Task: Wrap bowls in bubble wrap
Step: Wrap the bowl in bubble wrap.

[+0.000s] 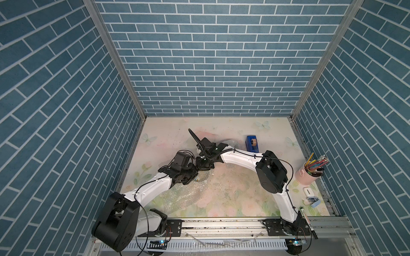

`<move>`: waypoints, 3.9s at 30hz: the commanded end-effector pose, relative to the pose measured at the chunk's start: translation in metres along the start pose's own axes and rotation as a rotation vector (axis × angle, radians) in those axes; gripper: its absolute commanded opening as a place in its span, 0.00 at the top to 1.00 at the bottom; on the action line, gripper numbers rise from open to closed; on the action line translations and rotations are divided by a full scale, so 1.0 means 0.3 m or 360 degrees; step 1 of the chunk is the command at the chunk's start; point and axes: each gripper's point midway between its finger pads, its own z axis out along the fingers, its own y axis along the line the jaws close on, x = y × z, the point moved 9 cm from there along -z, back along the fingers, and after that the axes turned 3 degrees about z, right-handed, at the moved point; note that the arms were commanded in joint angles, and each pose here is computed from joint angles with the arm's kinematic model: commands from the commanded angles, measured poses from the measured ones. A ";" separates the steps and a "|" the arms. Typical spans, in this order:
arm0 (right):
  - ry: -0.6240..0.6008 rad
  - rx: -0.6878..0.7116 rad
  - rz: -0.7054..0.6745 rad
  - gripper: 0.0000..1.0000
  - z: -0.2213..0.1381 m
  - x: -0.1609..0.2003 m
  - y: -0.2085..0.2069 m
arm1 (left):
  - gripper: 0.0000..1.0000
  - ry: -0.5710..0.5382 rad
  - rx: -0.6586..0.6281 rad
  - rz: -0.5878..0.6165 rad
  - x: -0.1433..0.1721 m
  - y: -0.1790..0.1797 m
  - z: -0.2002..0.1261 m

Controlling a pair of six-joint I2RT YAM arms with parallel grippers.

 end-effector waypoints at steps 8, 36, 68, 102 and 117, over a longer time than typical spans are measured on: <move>-0.0068 -0.0027 0.0005 0.54 -0.146 -0.015 0.060 | 0.92 0.0063 0.0007 -0.0054 -0.023 -0.015 0.099; 0.0094 0.0203 0.0134 1.00 0.015 0.030 -0.091 | 0.67 -0.0129 -0.0185 0.0025 -0.100 -0.026 -0.058; 0.0153 0.0263 0.0114 1.00 0.065 0.040 -0.099 | 0.50 -0.0297 -0.0508 -0.0444 -0.494 0.336 -0.099; 0.0042 0.0033 0.0313 1.00 0.008 0.035 -0.123 | 1.00 -0.0050 0.0291 0.0039 -0.017 -0.082 0.013; -0.0225 0.0009 0.0267 1.00 -0.255 0.023 -0.097 | 1.00 0.0073 -0.0003 0.0040 0.001 0.001 0.091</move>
